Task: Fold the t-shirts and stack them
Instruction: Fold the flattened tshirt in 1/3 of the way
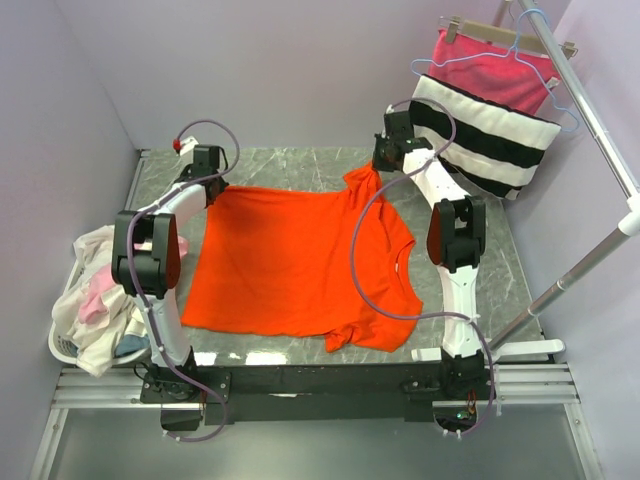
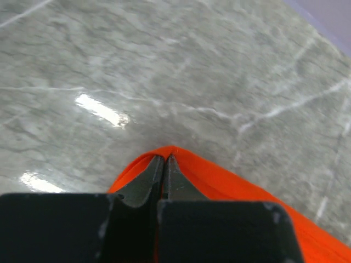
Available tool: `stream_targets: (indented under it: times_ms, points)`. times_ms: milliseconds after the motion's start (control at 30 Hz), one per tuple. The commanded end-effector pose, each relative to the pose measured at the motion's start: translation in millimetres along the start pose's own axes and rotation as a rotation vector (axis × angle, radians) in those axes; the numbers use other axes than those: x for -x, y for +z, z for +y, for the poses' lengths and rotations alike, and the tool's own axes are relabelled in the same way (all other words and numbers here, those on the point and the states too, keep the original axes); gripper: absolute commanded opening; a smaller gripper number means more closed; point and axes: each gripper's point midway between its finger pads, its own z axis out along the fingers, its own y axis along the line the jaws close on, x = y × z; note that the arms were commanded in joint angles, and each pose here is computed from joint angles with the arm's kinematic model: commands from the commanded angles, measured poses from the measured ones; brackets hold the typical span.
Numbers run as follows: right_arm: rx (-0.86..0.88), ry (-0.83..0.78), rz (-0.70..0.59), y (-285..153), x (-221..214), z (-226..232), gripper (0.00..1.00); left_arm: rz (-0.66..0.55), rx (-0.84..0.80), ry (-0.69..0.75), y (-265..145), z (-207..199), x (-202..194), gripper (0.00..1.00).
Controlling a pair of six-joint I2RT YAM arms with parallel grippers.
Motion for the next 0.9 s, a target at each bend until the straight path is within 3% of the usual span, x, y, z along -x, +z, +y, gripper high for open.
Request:
stream_targets:
  times_ms: [0, 167, 400, 867]
  points:
    - [-0.046, -0.032, -0.061, -25, 17, -14, 0.00, -0.071, 0.060, -0.053, -3, 26, 20, 0.01]
    - [-0.028, -0.030, -0.037, -26, 12, -14, 0.00, -0.040, -0.031, -0.038, 2, 13, 17, 0.01]
    - [0.024, -0.019, -0.035, -53, 7, -6, 0.00, -0.015, -0.187, -0.038, -23, -15, 27, 0.01]
    - [-0.019, 0.008, 0.077, -121, -69, -8, 0.00, 0.062, -0.140, -0.074, -73, 19, 0, 0.01]
